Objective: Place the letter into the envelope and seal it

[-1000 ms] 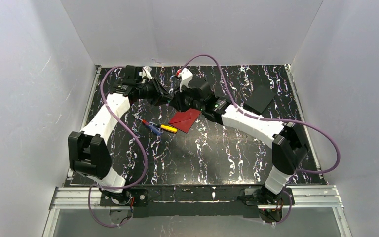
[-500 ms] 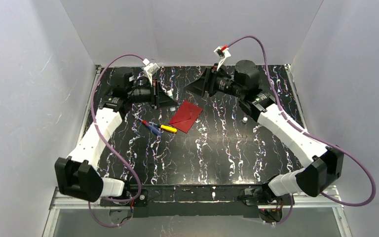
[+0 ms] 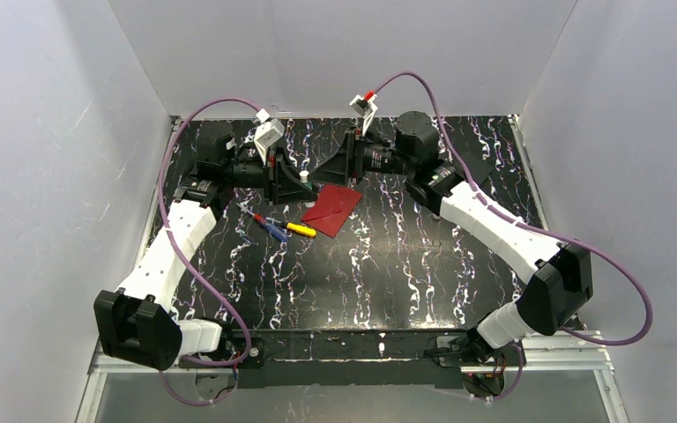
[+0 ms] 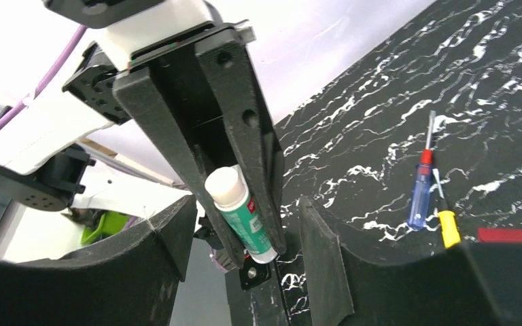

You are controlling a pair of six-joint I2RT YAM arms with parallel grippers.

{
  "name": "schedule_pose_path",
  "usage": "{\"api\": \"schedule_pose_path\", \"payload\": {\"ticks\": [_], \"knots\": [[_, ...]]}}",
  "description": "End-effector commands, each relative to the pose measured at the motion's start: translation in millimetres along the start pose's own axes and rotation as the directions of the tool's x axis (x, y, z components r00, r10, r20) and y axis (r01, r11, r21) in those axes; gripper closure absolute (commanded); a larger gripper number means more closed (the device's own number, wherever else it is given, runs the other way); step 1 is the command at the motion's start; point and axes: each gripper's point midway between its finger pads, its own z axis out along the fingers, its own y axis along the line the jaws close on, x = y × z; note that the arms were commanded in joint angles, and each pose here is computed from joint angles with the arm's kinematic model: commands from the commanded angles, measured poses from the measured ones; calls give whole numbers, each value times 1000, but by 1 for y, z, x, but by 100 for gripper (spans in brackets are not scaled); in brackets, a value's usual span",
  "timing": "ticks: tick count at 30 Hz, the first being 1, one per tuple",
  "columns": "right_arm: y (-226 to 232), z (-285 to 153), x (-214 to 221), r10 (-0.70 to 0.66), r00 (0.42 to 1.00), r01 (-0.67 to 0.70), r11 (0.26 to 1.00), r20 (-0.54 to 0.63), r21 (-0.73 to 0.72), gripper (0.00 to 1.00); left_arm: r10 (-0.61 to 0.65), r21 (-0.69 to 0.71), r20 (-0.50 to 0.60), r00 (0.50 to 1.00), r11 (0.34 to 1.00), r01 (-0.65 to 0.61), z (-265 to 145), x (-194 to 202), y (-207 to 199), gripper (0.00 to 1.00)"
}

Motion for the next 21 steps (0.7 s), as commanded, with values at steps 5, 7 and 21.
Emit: {"api": "schedule_pose_path", "payload": {"ticks": [5,7,21], "knots": [[43,6,-22,-98,994,105,983,53,-152,47,23,95,3,1000,995,-23,-4,-10,-27,100],[40,9,-19,-92,995,97,983,43,-154,55,13,100,3,1000,995,-14,-3,-11,-28,100],[42,20,-11,-89,996,91,982,23,-165,70,-99,61,9,995,993,99,-1,-16,-21,98]]}}
